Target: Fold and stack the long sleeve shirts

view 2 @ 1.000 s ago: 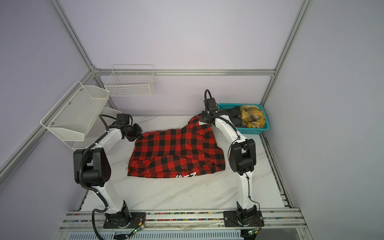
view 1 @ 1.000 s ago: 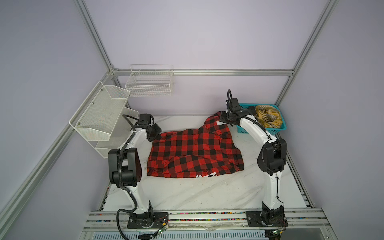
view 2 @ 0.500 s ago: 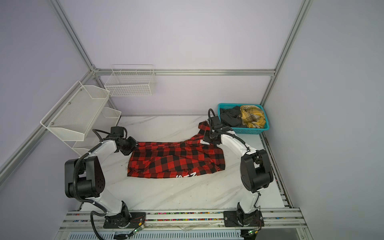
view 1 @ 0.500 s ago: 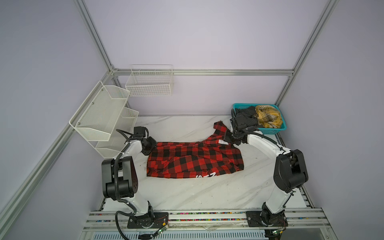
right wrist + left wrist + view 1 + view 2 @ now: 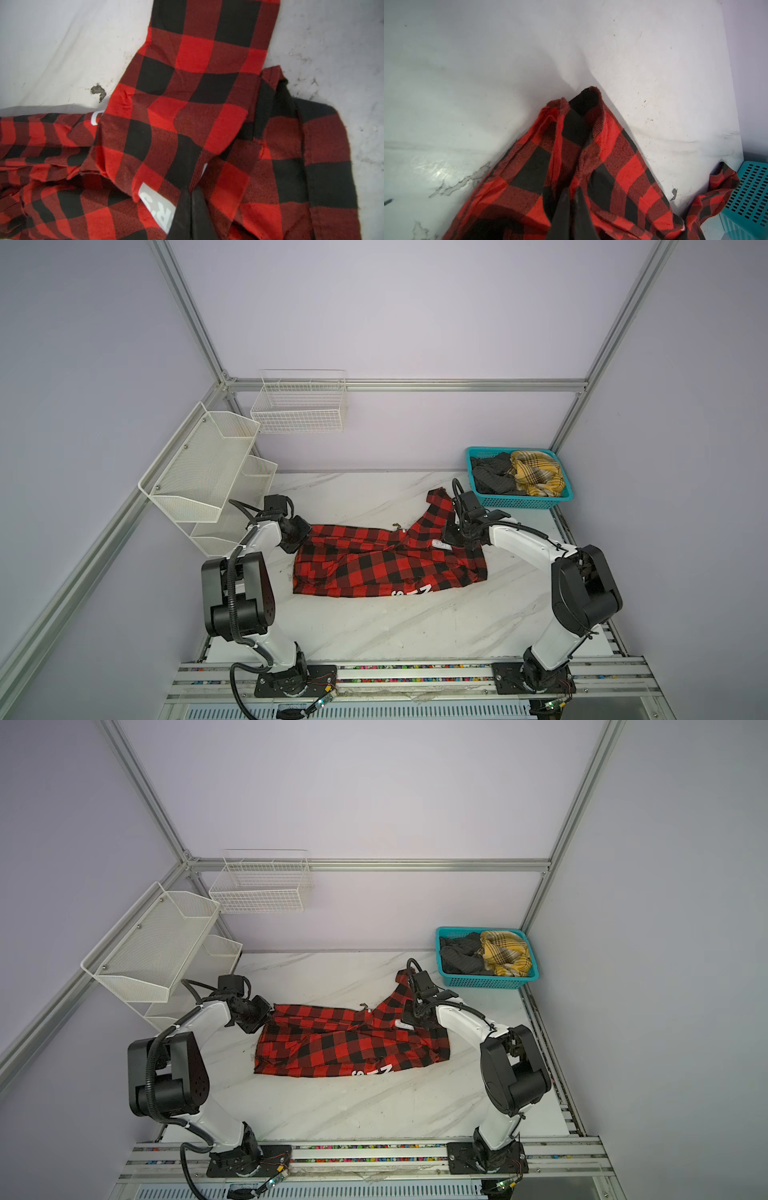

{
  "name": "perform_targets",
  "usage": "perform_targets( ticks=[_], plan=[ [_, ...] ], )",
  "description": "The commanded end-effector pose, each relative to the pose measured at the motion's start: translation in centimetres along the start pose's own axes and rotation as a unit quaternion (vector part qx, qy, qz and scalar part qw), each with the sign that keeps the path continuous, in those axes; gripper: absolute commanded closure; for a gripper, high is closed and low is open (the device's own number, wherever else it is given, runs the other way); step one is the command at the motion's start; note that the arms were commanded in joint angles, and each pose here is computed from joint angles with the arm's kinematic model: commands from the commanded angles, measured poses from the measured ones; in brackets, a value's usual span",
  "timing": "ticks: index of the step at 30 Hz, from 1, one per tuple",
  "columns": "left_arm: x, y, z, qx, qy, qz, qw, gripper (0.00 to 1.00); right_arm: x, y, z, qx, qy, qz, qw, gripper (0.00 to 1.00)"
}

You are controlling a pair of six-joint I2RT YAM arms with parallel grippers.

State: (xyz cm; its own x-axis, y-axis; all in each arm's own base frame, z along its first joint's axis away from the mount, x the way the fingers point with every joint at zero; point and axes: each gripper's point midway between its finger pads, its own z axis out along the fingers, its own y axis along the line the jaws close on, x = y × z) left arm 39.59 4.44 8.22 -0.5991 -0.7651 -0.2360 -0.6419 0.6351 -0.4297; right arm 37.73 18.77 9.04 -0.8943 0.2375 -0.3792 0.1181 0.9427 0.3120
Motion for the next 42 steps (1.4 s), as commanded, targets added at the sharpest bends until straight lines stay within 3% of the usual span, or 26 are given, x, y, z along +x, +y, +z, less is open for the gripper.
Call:
perform_targets(
  ticks=[1,5,13,15,17,19,23,26,30,35,38,42],
  plan=[
    [1.0,2.5,0.2,-0.041,0.010,-0.013,0.999,1.00,0.5,-1.6,1.5,0.036,0.006,0.015,0.999,1.00],
    [2.4,4.5,2.3,-0.070,0.037,-0.022,0.997,1.00,1.1,-2.8,2.5,0.062,0.014,0.016,0.998,1.00],
    [3.8,6.3,2.6,-0.093,0.043,-0.021,0.994,1.00,2.2,-4.2,3.7,0.095,0.035,0.002,0.995,1.00],
    [4.4,6.4,2.8,-0.090,0.055,-0.023,0.994,0.99,1.8,-3.7,3.5,0.085,0.032,-0.004,0.996,0.81],
    [4.7,6.0,2.4,-0.080,0.059,-0.025,0.995,0.76,0.8,-2.4,2.5,0.062,0.022,-0.010,0.998,0.63],
    [4.2,5.4,1.1,-0.073,0.044,-0.026,0.996,0.61,-0.5,-1.3,0.8,0.049,0.007,-0.016,0.999,0.51],
    [1.5,2.9,-3.1,-0.057,-0.009,-0.019,0.998,0.45,-3.9,0.7,-3.2,0.038,-0.037,-0.019,0.998,0.43],
    [0.2,0.6,-5.6,-0.036,-0.035,-0.007,0.999,0.42,-7.0,0.8,-5.3,0.053,-0.071,-0.024,0.996,0.40],
    [0.7,-3.0,-5.9,-0.008,-0.027,0.018,0.999,0.51,-11.7,0.3,-4.7,0.062,-0.087,-0.011,0.994,0.39],
    [2.5,-5.9,-2.6,-0.004,0.017,0.062,0.998,0.77,-16.3,1.5,-1.0,0.077,-0.104,-0.030,0.991,0.39],
    [2.5,-5.6,-0.9,-0.022,0.025,0.070,0.997,0.90,-18.5,1.8,1.9,0.089,-0.115,-0.062,0.987,0.39],
    [2.8,-4.1,1.2,-0.053,0.038,0.080,0.995,0.96,-19.8,2.0,5.6,0.093,-0.111,-0.088,0.985,0.40]
  ],
)
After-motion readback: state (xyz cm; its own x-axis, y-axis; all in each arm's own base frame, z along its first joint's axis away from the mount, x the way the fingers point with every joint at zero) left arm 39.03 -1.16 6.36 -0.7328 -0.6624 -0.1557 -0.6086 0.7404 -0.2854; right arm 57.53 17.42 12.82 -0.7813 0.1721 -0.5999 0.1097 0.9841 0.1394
